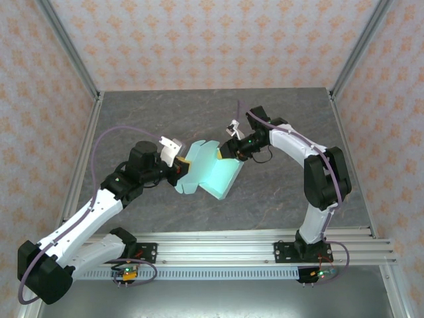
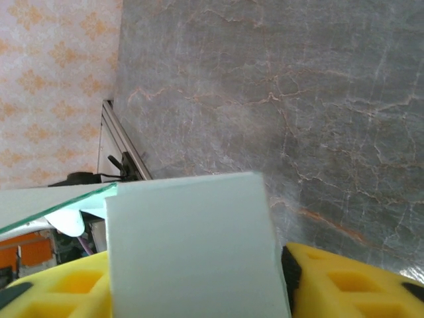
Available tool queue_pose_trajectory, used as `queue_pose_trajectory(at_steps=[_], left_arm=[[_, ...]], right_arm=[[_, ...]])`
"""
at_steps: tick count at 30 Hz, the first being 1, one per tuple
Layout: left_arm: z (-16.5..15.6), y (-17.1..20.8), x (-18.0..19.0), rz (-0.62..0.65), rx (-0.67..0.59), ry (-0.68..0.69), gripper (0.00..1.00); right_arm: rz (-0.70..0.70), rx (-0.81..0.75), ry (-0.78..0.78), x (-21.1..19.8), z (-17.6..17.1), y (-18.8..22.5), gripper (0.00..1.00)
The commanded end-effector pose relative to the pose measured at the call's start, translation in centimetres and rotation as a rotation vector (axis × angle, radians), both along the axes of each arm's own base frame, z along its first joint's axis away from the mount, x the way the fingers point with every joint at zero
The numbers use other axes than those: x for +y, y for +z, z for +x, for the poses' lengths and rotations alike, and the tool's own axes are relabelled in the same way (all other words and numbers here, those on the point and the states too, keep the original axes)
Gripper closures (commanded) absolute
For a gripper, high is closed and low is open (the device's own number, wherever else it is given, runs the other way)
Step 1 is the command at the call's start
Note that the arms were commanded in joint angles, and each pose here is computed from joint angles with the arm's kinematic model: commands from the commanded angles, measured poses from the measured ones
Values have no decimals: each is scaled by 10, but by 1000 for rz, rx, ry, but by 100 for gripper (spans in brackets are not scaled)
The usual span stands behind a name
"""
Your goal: Fold the paper box
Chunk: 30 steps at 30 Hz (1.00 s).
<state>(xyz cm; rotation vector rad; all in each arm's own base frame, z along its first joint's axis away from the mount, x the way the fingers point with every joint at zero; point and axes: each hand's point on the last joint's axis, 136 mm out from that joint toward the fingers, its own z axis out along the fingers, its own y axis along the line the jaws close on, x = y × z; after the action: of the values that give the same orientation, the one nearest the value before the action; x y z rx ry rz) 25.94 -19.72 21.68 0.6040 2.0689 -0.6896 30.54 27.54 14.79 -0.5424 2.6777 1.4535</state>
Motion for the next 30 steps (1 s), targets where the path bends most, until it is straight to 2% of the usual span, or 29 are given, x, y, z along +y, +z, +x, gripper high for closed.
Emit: queue_pose_trajectory(at_steps=[1,4,14,21,27,30], left_arm=[[3,12,4,-17,-53,26,100],[4,11,5,-13,-58,34,100],[5,9,6,-6,-57,44,100],[5,9,8,-1,-54,50,100],[8,8,9,2,-56,64,100],[10,7,9,5,-50,76,100]], right_arm=[[-3,-25,-15,-7,-3,9,36],[23,-26,-24,-10,-7,16,30],[75,-24,-64,-29,-11,27,28],[77,-16,-58,-30,-12,23,46],[68,-26,-58,-32,-12,19,56],[65,-32,-67,-32,-12,17,58]])
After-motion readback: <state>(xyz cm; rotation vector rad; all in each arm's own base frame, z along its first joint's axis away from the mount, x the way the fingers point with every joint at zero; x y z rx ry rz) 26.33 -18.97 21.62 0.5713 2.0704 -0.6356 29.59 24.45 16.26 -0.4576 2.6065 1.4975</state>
